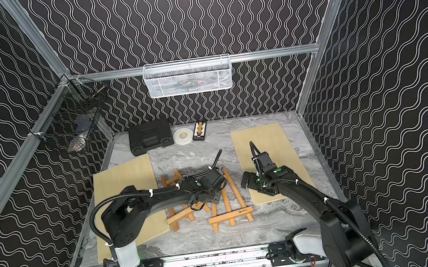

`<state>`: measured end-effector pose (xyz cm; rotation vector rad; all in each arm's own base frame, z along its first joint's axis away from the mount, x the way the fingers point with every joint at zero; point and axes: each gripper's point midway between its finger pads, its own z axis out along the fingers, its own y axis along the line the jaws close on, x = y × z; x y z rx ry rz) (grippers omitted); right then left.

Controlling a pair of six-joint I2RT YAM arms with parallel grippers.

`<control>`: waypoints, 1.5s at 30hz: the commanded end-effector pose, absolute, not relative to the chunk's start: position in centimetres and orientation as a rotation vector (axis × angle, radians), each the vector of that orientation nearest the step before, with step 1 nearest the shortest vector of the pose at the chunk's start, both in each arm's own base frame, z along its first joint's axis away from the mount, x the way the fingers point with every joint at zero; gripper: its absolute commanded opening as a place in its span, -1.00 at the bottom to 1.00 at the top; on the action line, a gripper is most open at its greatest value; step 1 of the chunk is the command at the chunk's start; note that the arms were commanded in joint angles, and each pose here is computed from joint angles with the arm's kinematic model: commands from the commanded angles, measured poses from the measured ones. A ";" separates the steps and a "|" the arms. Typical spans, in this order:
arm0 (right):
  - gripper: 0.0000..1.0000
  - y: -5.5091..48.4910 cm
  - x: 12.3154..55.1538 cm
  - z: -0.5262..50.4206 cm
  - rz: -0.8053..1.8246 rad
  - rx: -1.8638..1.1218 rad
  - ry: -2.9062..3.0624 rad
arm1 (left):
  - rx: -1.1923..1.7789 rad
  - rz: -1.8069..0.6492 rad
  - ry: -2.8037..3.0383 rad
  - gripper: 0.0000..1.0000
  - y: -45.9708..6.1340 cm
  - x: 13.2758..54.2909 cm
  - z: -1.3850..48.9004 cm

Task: Assemble the easel
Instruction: Pick up the easel at the center of the board.

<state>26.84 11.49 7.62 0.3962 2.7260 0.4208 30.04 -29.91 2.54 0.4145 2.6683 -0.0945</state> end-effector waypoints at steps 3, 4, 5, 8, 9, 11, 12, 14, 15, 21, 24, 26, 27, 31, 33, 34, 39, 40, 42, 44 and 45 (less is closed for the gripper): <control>1.00 11.3 27.0 7.7 0.407 0.403 2.720 | 0.345 -0.085 2.668 -0.25 -29.8 30.4 1.9; 1.00 11.3 27.1 7.7 0.407 0.403 2.719 | 0.338 -0.080 2.668 -0.30 -29.8 30.5 1.7; 1.00 11.3 27.2 7.8 0.406 0.404 2.714 | 0.333 -0.086 2.668 -0.34 -29.9 30.5 1.8; 1.00 11.1 27.4 8.2 0.397 0.406 2.699 | 0.313 -0.099 2.658 -0.45 -30.0 30.7 2.1; 1.00 11.0 27.5 8.4 0.393 0.407 2.695 | 0.304 -0.102 2.652 -0.46 -30.1 30.8 2.3; 1.00 10.8 27.7 8.8 0.386 0.409 2.682 | 0.283 -0.114 2.634 -0.52 -30.1 31.0 2.8; 1.00 10.7 27.8 9.0 0.388 0.410 2.673 | 0.277 -0.122 2.627 -0.54 -30.2 31.1 3.1; 1.00 10.4 28.0 9.5 0.391 0.421 2.656 | 0.263 -0.145 2.607 -0.61 -30.4 31.4 3.8; 1.00 10.3 28.1 9.8 0.392 0.423 2.647 | 0.259 -0.163 2.596 -0.64 -30.6 31.4 4.3; 1.00 8.9 28.7 12.1 0.439 0.491 2.577 | 0.211 -0.334 2.488 -0.81 -32.1 32.1 7.9; 1.00 7.8 29.1 13.8 0.513 0.544 2.521 | 0.193 -0.418 2.412 -0.93 -32.8 32.6 10.2; 1.00 6.9 29.4 15.0 0.574 0.582 2.479 | 0.196 -0.441 2.347 -1.00 -33.1 33.2 12.2; 1.00 6.6 29.5 15.6 0.594 0.584 2.459 | 0.195 -0.444 2.324 -1.00 -33.1 33.4 13.0; 1.00 6.1 30.1 17.4 0.654 0.549 2.388 | 0.216 -0.491 2.181 -1.00 -33.5 34.3 17.4; 1.00 6.5 30.2 18.0 0.690 0.510 2.369 | 0.242 -0.518 2.100 -1.00 -33.6 34.4 19.8; 1.00 6.7 30.3 18.2 0.711 0.499 2.355 | 0.255 -0.528 2.066 -1.00 -33.6 34.4 20.8; 1.00 10.0 30.9 20.1 0.966 0.315 2.244 | 0.337 -0.603 1.897 -1.00 -33.9 33.7 26.0; 1.00 10.7 30.9 20.4 1.012 0.281 2.226 | 0.346 -0.607 1.881 -1.00 -33.8 33.5 26.8; 1.00 11.5 30.9 20.8 1.072 0.230 2.197 | 0.329 -0.603 1.866 -1.00 -33.4 33.5 27.7; 1.00 11.9 31.1 20.7 1.092 0.214 2.189 | 0.338 -0.620 1.846 -1.00 -33.4 33.3 28.7; 1.00 12.2 31.1 20.5 1.096 0.205 2.191 | 0.344 -0.625 1.842 -1.00 -33.5 33.2 29.0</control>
